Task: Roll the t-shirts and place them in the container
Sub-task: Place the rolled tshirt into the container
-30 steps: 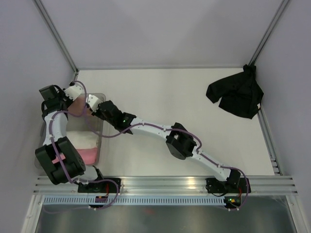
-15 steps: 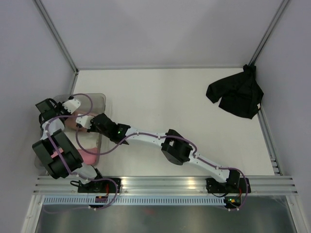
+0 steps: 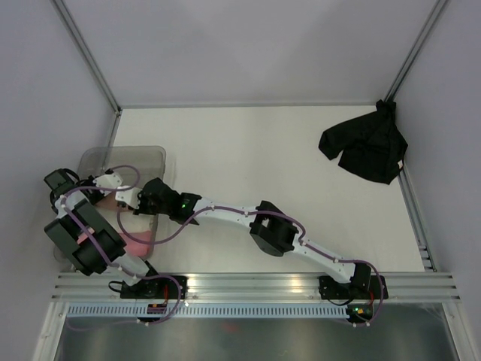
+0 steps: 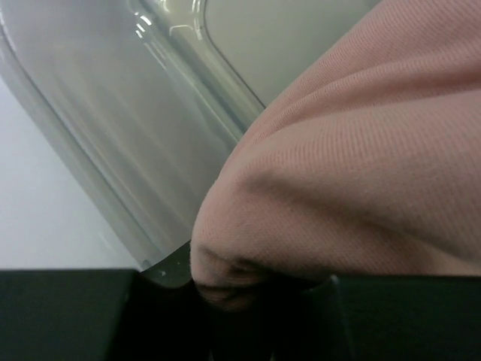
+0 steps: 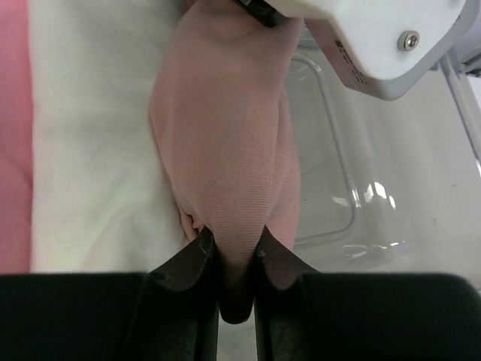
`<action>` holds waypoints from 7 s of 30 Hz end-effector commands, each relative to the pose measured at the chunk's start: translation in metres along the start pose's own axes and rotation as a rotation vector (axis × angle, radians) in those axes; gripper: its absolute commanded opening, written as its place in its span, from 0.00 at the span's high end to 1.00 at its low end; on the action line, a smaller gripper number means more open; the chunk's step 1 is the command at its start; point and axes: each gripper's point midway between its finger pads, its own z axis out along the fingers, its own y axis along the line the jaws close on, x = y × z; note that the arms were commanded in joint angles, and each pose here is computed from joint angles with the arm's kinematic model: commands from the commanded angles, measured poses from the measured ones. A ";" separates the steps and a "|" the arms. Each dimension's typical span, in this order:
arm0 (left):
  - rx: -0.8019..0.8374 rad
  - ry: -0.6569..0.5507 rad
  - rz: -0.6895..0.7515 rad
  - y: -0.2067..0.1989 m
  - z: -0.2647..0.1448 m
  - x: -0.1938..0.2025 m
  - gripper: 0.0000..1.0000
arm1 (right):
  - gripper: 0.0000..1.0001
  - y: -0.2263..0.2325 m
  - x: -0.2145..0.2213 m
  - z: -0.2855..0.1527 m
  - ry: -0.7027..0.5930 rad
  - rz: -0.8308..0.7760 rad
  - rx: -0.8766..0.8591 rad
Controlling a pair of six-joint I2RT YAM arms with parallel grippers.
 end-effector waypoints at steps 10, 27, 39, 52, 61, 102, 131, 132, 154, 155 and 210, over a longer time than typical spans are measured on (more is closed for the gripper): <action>-0.015 0.037 0.060 0.028 0.007 0.014 0.56 | 0.95 0.009 -0.027 -0.020 -0.033 0.324 -0.159; 0.068 -0.117 -0.032 0.032 -0.065 -0.027 0.32 | 0.99 0.012 -0.025 -0.017 -0.044 0.401 -0.182; 0.192 -0.318 -0.267 0.004 -0.077 -0.073 0.34 | 0.98 0.016 -0.024 -0.017 -0.043 0.416 -0.197; 0.225 -0.245 -0.419 0.016 -0.032 -0.047 0.56 | 0.95 0.019 -0.028 -0.018 -0.051 0.424 -0.214; 0.217 -0.074 -0.420 0.010 -0.008 -0.017 0.86 | 0.71 0.011 -0.043 -0.026 -0.075 0.463 -0.203; 0.154 -0.096 -0.178 0.030 -0.041 -0.044 0.39 | 0.87 -0.014 -0.035 -0.033 -0.077 0.895 -0.153; 0.454 -0.145 -0.366 -0.054 -0.014 -0.132 0.37 | 0.69 -0.066 -0.066 -0.070 -0.142 0.978 -0.011; 0.448 -0.150 -0.369 -0.054 -0.012 -0.133 0.37 | 0.68 -0.065 -0.066 -0.073 -0.140 0.987 -0.011; 0.376 -0.009 -0.515 -0.049 0.005 -0.120 0.38 | 0.66 -0.094 -0.050 -0.137 -0.122 0.939 0.123; 0.363 -0.023 -0.517 -0.044 0.002 -0.124 0.38 | 0.66 -0.097 -0.051 -0.141 -0.126 0.940 0.128; -0.065 0.327 -0.773 0.039 0.012 0.004 0.83 | 0.66 -0.084 0.003 -0.158 0.038 0.877 0.148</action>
